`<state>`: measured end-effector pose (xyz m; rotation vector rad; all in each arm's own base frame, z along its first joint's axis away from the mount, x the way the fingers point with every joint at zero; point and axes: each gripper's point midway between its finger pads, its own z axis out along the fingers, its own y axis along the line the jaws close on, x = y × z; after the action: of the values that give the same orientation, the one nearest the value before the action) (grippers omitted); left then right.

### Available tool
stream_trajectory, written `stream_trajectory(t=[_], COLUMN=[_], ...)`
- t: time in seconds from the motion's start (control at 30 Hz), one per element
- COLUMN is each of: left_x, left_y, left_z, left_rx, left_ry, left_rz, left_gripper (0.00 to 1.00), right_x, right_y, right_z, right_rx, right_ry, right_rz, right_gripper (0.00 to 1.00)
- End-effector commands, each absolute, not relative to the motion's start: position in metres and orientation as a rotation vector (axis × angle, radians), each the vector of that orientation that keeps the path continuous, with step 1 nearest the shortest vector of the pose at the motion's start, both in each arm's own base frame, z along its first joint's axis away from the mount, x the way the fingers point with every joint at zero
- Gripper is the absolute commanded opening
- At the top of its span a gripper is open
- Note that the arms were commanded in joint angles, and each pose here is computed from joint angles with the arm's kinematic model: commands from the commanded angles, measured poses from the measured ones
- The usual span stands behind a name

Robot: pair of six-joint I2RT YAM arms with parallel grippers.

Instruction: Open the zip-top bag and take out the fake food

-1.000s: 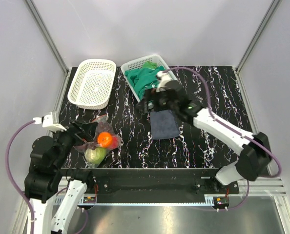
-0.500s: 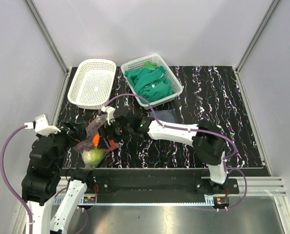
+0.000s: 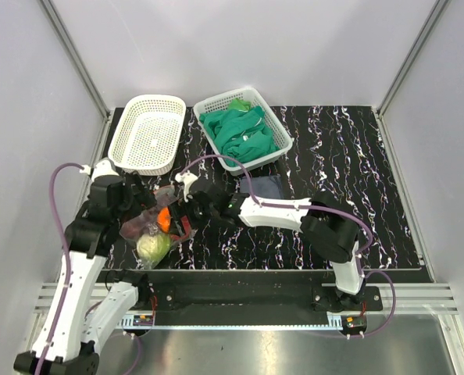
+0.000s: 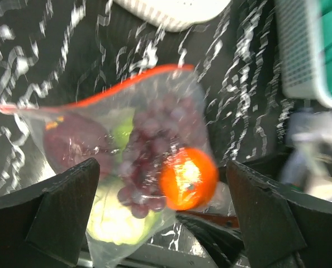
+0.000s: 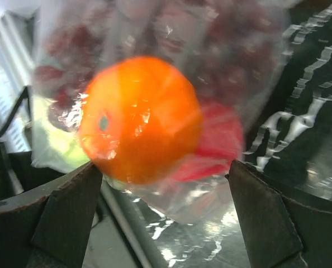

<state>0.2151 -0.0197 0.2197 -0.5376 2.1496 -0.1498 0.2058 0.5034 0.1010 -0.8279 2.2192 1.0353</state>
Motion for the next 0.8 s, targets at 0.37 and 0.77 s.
stream_trajectory(t=[0.37,0.77], left_x=[0.238,0.253], left_y=[-0.072,-0.109], left_z=[0.114,0.166], left_rx=[-0.815,-0.498], left_ry=[2.198,2.107], left_rz=[-0.526,-0.776], left_gripper=[0.88,0.80], right_x=[0.299,0.299], right_y=[0.410,0.390], right_z=[0.152,0.155], right_rx=[-0.563,-0.561], right_ry=[2.100,2.085], right_rz=[0.778,0.726], right_gripper=[1.00,1.00])
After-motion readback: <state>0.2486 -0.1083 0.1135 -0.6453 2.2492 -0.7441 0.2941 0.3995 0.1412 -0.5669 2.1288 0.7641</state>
